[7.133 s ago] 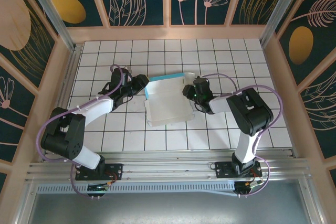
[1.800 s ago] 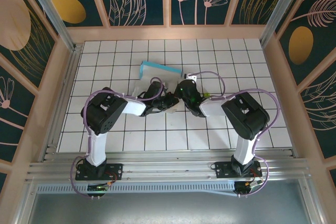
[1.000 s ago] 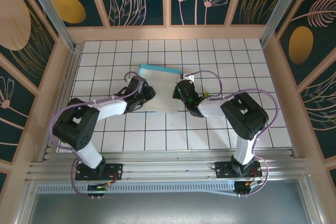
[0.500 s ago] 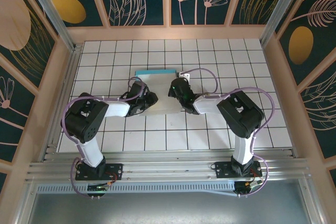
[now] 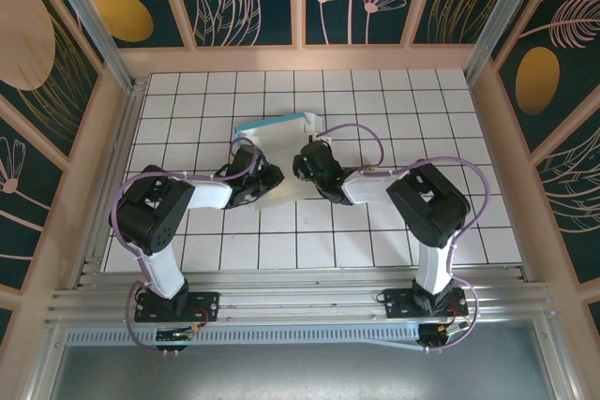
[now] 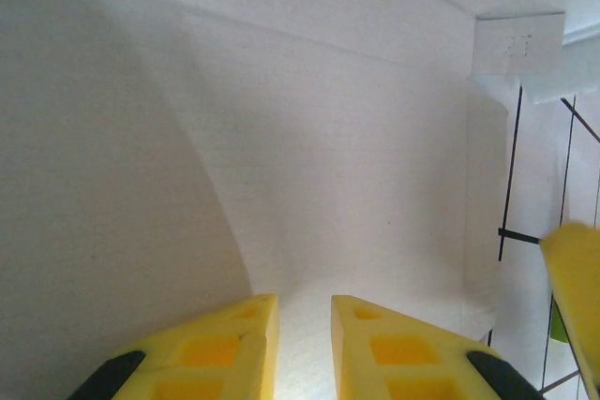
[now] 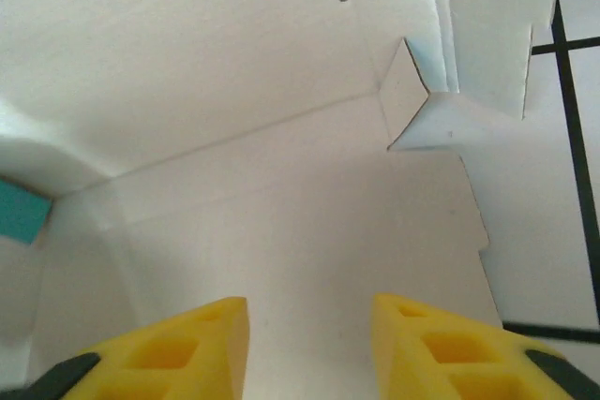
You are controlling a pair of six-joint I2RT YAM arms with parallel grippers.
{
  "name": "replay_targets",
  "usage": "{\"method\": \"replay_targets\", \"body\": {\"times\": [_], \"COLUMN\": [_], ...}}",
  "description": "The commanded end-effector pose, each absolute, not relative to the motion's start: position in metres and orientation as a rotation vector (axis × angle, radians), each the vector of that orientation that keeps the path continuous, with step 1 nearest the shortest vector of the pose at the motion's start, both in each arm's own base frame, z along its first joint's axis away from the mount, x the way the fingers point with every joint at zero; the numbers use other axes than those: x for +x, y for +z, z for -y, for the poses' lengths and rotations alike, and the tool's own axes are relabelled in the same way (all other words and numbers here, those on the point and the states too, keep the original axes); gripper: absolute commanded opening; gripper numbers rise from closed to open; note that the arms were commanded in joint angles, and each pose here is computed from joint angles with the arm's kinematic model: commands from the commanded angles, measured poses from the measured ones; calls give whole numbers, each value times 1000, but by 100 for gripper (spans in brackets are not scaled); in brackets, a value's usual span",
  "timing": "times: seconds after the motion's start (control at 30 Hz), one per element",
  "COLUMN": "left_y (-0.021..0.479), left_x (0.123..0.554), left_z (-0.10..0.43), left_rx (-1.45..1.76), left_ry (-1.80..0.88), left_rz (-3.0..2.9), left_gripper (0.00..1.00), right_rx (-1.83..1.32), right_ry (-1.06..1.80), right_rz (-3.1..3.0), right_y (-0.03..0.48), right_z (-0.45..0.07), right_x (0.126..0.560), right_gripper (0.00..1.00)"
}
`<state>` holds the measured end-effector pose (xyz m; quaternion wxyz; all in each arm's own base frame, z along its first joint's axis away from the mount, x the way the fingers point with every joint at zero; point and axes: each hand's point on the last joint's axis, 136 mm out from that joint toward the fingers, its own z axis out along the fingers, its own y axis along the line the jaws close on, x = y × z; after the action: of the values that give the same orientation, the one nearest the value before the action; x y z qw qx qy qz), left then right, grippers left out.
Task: Fold the paper box
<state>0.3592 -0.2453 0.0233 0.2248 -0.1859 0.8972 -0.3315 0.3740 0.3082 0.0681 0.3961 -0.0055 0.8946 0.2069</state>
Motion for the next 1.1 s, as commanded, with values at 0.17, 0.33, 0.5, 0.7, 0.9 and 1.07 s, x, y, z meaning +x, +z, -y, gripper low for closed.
{"method": "replay_targets", "body": {"times": [0.17, 0.33, 0.5, 0.7, 0.9, 1.07], "left_y": [23, 26, 28, 31, 33, 34], "left_x": [360, 361, 363, 365, 364, 365], "left_z": [247, 249, 252, 252, 253, 253], "left_rx": [-481, -470, -458, -456, -438, -440], "left_ry": [-879, -891, -899, -902, -892, -898], "left_rz": [-2499, -2494, -2493, -2486, -2491, -2488], "left_gripper": [22, 22, 22, 22, 22, 22], "right_rx": [-242, -478, -625, -913, -1165, -1270], "right_ry": [553, 542, 422, 334, 210, 174], "right_rz": [-2154, -2029, -2040, -1939, -1786, -1760], "right_y": [144, 166, 148, 121, 99, 86], "right_z": [-288, -239, -203, -217, -228, -229], "right_x": [345, 369, 432, 465, 481, 490], "right_gripper": [45, 63, 52, 49, 46, 42]}}
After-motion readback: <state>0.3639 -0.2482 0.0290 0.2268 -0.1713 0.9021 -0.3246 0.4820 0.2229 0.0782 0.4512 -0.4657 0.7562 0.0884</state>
